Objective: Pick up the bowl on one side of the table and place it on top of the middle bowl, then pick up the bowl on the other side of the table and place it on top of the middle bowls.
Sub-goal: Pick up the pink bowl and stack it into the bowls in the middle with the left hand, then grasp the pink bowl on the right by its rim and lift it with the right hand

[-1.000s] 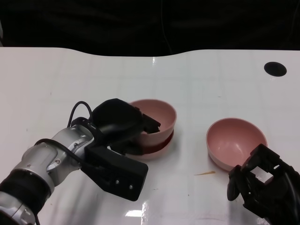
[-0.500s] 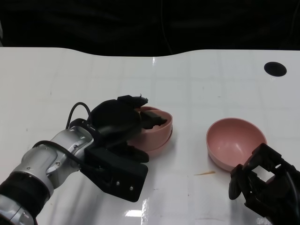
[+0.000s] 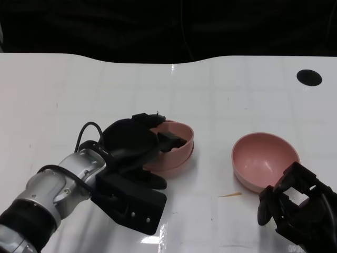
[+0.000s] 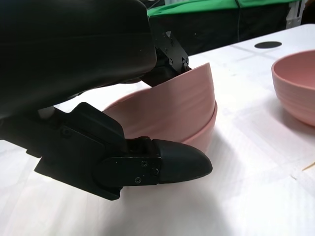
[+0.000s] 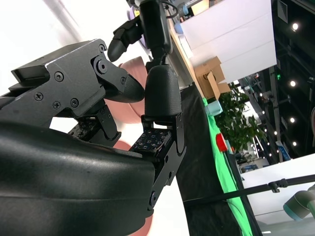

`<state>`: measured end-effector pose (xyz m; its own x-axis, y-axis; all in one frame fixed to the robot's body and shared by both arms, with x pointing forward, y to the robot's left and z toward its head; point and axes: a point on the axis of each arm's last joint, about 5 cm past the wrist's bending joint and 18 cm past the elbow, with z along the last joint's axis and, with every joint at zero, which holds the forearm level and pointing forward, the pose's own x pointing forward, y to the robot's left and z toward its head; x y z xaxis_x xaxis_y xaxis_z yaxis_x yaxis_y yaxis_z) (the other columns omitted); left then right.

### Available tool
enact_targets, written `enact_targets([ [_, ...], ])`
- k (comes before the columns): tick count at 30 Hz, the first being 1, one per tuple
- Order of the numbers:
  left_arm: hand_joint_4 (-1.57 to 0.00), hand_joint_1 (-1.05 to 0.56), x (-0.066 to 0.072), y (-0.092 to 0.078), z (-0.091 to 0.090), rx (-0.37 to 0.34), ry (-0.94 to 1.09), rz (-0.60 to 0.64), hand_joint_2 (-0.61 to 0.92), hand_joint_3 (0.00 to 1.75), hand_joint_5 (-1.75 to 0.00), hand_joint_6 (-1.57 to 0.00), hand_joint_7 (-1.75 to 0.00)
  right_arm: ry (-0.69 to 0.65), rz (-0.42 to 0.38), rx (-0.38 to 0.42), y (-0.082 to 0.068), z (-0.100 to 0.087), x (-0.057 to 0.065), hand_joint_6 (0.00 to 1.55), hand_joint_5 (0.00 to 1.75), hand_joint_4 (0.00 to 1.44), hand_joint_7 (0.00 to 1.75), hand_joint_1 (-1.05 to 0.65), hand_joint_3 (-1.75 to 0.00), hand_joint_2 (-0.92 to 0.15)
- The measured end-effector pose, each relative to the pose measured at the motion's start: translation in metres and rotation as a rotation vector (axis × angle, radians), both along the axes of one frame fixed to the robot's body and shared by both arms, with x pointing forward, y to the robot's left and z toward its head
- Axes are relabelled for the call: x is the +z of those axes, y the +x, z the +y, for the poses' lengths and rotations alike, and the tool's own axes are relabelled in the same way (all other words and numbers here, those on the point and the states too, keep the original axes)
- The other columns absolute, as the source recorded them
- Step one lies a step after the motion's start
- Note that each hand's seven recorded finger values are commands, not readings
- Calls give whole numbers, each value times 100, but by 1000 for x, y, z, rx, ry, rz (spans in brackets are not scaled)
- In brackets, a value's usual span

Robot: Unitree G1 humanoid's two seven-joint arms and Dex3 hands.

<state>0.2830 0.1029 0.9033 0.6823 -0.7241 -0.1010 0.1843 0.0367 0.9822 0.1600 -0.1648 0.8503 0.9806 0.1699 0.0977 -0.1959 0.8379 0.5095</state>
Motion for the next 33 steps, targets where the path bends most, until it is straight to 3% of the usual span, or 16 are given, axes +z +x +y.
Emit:
enact_targets([
  [10,0,-91,-20,-7,-2,23,35,4,92,65,0,-26,0,0,-2,2,0,0,0,78,173,85,142,-7,-97,-62],
  [20,0,-91,-14,-7,-3,12,12,-23,92,65,0,-25,0,0,-2,-3,0,-2,0,80,173,86,140,-6,-97,-61],
  [22,-22,-77,-8,-8,-1,-5,-9,-30,92,47,-6,-39,-3,-1,-3,-3,0,-2,0,80,173,86,141,-7,-98,-60],
  [25,-65,-51,14,-10,4,-32,-139,-85,92,17,-10,-69,-6,-3,-7,-10,0,-3,0,77,174,84,144,-7,-98,-60],
  [27,-80,-42,21,-13,9,-32,-214,-104,92,13,-8,-79,-5,-3,-8,-10,0,-3,0,78,175,85,144,-7,-99,-59],
  [30,-103,-21,18,-22,20,10,-340,-47,92,12,-12,-96,-8,-3,-7,-14,0,-4,0,78,175,85,143,-6,-101,-59],
  [33,-108,-9,16,-32,29,60,-515,75,92,22,-14,-101,-9,-3,-5,-15,0,-5,-1,78,175,85,143,-6,-101,-59],
])
